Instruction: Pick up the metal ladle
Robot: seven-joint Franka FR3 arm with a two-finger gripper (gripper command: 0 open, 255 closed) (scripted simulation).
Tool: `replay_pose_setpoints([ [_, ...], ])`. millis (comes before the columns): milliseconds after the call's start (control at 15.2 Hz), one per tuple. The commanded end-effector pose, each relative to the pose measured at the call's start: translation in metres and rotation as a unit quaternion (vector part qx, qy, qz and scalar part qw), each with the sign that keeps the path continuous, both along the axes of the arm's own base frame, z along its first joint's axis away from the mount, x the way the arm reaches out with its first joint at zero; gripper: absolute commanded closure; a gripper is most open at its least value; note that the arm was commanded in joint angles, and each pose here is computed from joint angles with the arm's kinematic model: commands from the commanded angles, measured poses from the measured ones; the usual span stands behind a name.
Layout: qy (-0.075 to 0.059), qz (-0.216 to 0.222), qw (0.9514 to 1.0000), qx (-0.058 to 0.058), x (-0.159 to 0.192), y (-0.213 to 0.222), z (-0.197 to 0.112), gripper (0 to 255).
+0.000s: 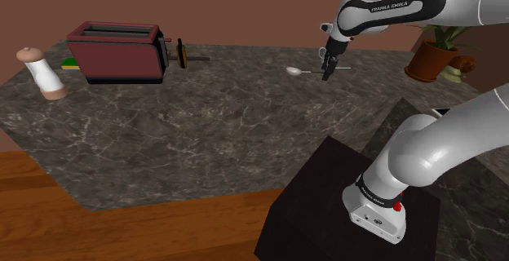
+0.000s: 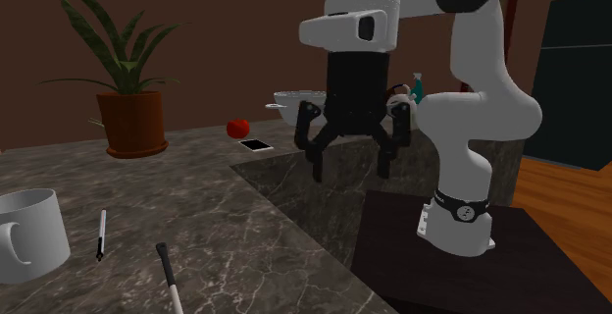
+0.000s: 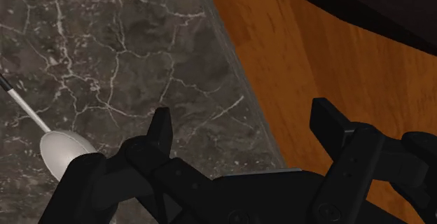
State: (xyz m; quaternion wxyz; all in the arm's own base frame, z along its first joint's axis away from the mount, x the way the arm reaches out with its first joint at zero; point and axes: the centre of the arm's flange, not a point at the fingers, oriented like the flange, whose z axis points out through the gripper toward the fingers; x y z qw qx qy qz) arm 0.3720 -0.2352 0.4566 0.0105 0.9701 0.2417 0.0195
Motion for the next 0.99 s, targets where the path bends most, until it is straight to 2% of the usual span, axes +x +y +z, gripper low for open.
replay_pose_setpoints([
  [0,-0.003,0.023,0.9997,-0.005,0.012,-0.023,-0.008,0],
  [462,-0.011,0.097,0.9951,-0.016,0.055,-0.095,-0.040,0],
  [924,-0.019,0.170,0.9849,-0.028,0.108,-0.160,-0.069,0],
])
